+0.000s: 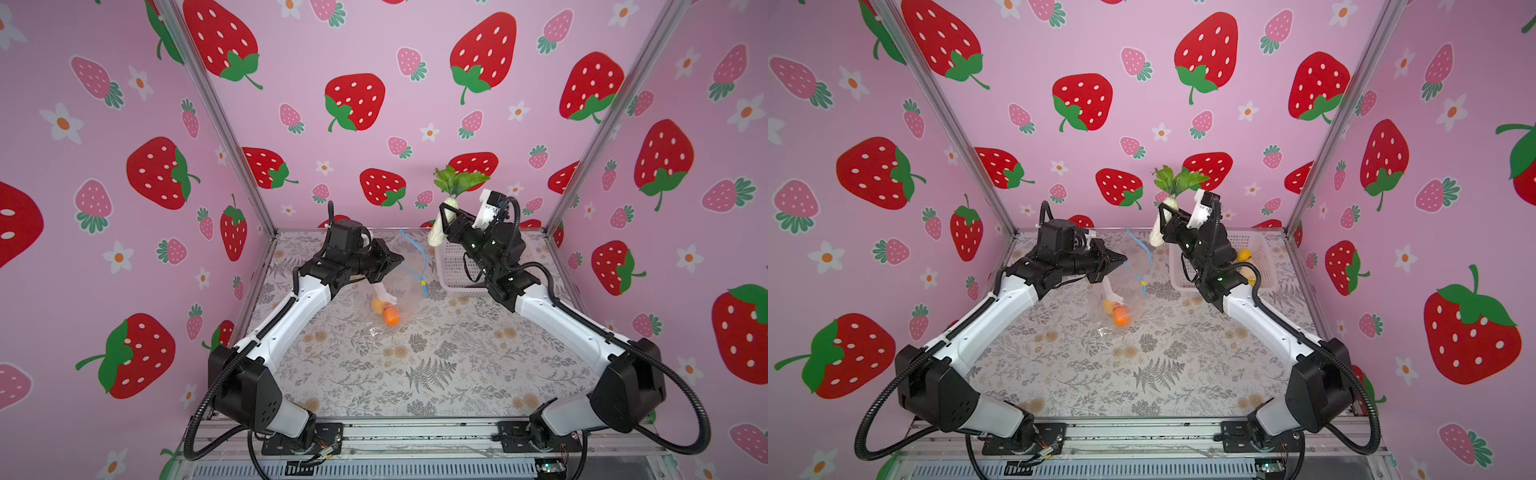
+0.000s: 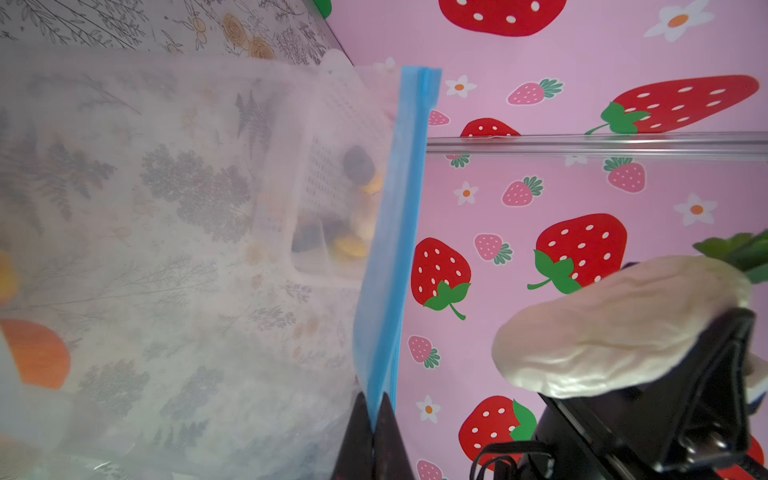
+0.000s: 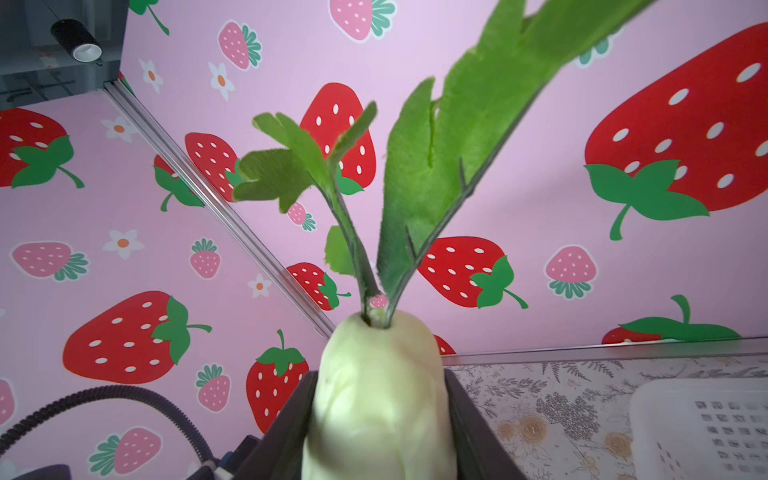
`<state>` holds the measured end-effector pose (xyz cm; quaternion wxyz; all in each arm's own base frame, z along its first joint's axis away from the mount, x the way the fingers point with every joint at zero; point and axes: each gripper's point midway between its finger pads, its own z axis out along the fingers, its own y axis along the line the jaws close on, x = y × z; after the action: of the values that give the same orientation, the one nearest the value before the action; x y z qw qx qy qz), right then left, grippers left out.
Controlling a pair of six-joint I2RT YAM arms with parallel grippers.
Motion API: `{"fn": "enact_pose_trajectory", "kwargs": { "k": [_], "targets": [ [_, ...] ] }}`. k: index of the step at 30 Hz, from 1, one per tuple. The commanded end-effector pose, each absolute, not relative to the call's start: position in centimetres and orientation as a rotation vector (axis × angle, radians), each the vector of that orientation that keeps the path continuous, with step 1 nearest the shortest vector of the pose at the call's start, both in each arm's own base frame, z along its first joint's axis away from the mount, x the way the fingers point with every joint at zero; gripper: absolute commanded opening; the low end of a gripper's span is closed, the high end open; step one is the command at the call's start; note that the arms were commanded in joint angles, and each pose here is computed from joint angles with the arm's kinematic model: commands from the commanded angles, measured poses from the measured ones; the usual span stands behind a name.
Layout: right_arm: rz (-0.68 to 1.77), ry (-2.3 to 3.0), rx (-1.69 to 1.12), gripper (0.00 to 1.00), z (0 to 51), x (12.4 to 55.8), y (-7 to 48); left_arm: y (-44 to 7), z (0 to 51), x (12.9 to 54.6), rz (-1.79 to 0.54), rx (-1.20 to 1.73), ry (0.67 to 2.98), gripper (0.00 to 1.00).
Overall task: Place the food in the zip-top bag and seal the zipper
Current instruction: 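Lift the white radish by its top with the right gripper, then carry the radish over the bag mouth held by the left gripper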
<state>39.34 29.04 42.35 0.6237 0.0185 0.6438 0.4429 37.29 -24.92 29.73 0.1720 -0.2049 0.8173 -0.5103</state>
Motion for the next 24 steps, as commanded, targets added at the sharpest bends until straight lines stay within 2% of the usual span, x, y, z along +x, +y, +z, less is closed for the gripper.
{"fn": "enact_pose_trajectory", "kwargs": {
  "k": [1,12,24],
  "targets": [
    [0.988,1.442,0.047,0.36,44.1,39.0,30.1,-24.3,32.2,37.3,-1.502,-0.589,2.222,0.00],
    [0.953,1.512,-0.014,0.37,41.9,37.5,34.9,-23.6,32.2,36.9,-1.505,-0.592,2.199,0.00],
    [0.865,1.573,-0.043,0.37,39.2,36.7,35.6,-23.2,31.8,37.0,-1.495,-0.593,2.197,0.00]
  ]
}}
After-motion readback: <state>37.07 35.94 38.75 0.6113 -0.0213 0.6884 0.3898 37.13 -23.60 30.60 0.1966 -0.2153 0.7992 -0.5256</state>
